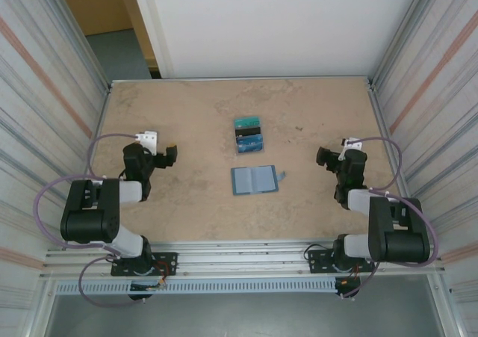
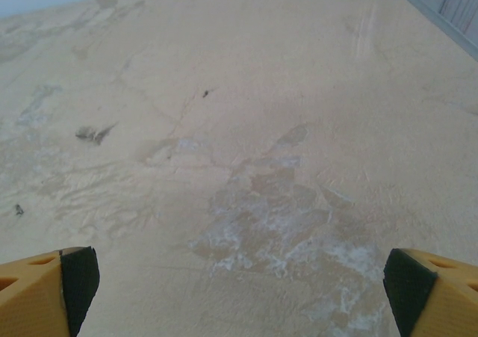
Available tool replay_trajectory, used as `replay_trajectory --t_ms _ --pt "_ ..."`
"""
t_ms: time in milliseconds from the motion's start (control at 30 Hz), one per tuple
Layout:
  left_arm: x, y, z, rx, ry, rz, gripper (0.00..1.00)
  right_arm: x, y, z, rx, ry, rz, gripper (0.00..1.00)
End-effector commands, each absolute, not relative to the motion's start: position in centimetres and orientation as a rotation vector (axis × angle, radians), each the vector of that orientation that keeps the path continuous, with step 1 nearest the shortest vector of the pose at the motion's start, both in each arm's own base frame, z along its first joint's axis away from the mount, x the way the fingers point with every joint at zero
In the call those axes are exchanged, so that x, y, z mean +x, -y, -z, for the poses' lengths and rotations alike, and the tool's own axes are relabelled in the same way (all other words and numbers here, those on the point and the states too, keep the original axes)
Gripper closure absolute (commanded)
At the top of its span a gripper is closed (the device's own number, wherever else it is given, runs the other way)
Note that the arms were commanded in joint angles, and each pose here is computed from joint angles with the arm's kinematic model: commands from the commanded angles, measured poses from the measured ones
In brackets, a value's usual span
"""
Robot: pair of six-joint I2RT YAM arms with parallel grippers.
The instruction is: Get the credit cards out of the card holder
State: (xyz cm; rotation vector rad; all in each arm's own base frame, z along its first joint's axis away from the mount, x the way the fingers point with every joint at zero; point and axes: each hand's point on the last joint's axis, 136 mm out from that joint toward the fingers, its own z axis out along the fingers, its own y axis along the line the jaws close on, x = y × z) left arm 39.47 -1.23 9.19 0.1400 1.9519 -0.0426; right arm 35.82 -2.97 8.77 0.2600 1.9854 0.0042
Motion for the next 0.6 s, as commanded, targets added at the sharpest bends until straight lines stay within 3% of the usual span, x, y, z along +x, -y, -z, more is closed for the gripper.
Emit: replay_trajectory --t_ms 0,567 --pt "39.5 1.8 -9.2 0.149 -1.958 0.082 0.01 37.6 2.8 -11.1 0.189 -1.891 -0.034 0.01" --pt "39.5 1.9 -9.1 0.154 -1.959 0.077 0.01 39.5 1.6 -8.1 0.123 -1.985 -0.053 0.01"
